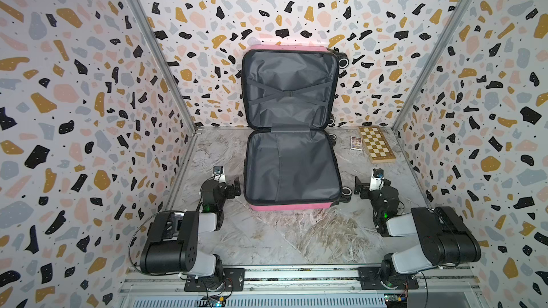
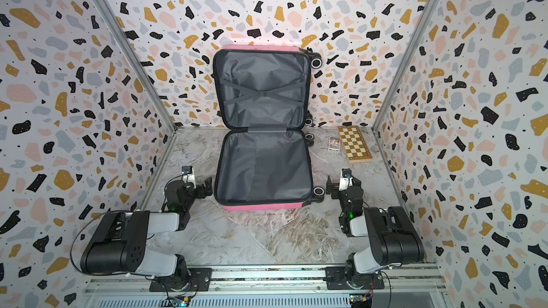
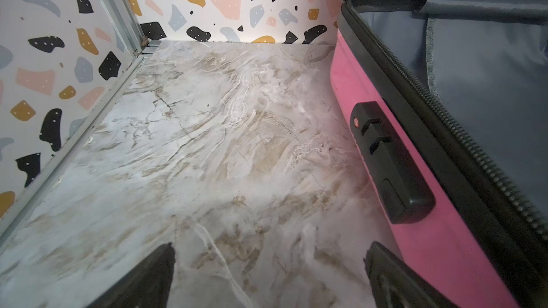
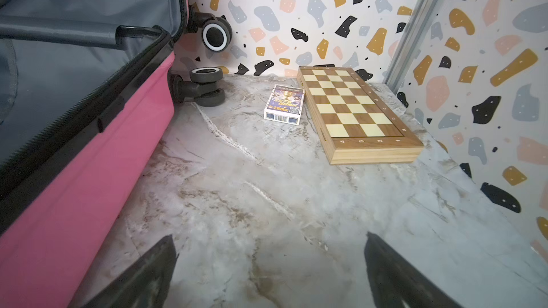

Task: Close the suitcase zippers
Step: Close the suitcase at the center of the board.

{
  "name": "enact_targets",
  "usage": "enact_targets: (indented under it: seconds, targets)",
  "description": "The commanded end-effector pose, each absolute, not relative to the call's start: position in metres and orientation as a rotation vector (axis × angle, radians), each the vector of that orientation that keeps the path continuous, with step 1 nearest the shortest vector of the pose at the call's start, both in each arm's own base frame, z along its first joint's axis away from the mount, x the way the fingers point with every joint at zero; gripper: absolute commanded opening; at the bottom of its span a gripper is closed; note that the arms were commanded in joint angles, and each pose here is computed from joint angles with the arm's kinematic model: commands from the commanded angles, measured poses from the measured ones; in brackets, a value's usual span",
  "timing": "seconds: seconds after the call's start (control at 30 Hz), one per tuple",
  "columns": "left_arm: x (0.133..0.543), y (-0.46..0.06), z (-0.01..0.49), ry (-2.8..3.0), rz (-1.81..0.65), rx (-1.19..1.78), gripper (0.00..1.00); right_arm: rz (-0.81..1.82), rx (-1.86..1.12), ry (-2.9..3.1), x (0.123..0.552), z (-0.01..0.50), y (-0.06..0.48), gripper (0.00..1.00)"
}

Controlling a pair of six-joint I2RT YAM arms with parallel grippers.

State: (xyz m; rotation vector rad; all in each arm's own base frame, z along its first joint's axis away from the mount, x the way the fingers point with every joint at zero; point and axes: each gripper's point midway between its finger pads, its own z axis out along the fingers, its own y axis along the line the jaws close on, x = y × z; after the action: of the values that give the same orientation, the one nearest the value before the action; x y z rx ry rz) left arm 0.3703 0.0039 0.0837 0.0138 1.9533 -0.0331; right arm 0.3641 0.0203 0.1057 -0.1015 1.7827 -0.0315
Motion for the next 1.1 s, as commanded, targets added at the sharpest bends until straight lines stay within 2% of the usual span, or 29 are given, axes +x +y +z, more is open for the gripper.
enact_targets:
  seconds: [0.0,0.57,0.7,0.83,0.93,1.07]
  targets:
    - [0.378,0.003,0.100,1.900,-0.039,0.013,1.00,-0.031,-0.109,1.736,0.370,0.120,0.022,1.00]
    - [0.377,0.003,0.100,1.898,-0.035,0.010,1.00,-0.031,-0.110,1.736,0.370,0.121,0.023,1.00]
    - [0.374,0.017,0.111,1.875,0.018,-0.074,1.00,-0.059,-0.069,1.741,0.372,0.124,0.017,1.00]
    - [0.370,0.023,0.132,1.901,0.050,-0.112,1.00,-0.111,0.006,1.868,0.395,0.133,0.008,1.00]
    - [0.362,0.037,0.144,1.948,0.060,-0.283,1.00,-0.098,0.022,1.925,0.409,0.145,0.010,1.00]
    - [0.360,0.018,0.167,1.965,-0.130,-0.342,1.00,0.016,0.035,1.950,0.427,0.169,0.023,1.00]
